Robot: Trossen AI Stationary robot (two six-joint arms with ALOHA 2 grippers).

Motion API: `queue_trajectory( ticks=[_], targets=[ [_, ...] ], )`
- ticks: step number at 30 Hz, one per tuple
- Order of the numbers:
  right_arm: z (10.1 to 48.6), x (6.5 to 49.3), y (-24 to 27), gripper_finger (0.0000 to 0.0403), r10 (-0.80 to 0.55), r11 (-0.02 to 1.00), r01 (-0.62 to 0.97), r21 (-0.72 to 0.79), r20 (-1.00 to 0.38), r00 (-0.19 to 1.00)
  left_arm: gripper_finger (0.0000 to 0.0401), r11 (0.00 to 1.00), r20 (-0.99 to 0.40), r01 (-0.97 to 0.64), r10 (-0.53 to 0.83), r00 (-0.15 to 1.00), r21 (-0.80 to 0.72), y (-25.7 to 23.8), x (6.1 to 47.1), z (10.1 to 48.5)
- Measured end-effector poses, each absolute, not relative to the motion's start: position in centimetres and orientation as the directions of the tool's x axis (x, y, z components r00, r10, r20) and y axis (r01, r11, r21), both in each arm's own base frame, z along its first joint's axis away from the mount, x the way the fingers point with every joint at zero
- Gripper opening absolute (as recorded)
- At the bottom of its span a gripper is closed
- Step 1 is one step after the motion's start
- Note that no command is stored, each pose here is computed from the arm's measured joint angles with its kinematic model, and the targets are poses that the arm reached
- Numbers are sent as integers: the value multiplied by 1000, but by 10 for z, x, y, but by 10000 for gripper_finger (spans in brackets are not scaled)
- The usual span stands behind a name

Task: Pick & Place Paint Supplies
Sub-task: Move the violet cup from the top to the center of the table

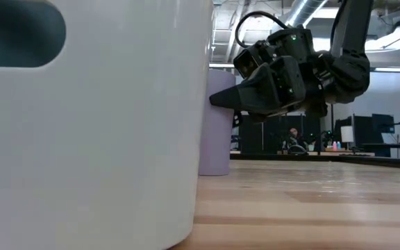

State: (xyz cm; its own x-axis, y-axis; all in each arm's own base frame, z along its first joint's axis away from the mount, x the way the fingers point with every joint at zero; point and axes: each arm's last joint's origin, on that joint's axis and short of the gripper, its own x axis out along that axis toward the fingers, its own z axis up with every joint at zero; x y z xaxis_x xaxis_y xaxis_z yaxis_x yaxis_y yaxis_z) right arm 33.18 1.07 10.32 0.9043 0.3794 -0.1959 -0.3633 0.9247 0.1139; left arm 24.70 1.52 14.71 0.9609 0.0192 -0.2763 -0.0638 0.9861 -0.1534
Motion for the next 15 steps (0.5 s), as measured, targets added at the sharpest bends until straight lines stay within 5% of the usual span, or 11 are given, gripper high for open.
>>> queue_trajectory(
  ticks=[15],
  targets=[
    [103,332,10,395,378,925,-364,107,-201,904,310,986,-277,-63,19,961,-153,15,247,147]
  ],
)
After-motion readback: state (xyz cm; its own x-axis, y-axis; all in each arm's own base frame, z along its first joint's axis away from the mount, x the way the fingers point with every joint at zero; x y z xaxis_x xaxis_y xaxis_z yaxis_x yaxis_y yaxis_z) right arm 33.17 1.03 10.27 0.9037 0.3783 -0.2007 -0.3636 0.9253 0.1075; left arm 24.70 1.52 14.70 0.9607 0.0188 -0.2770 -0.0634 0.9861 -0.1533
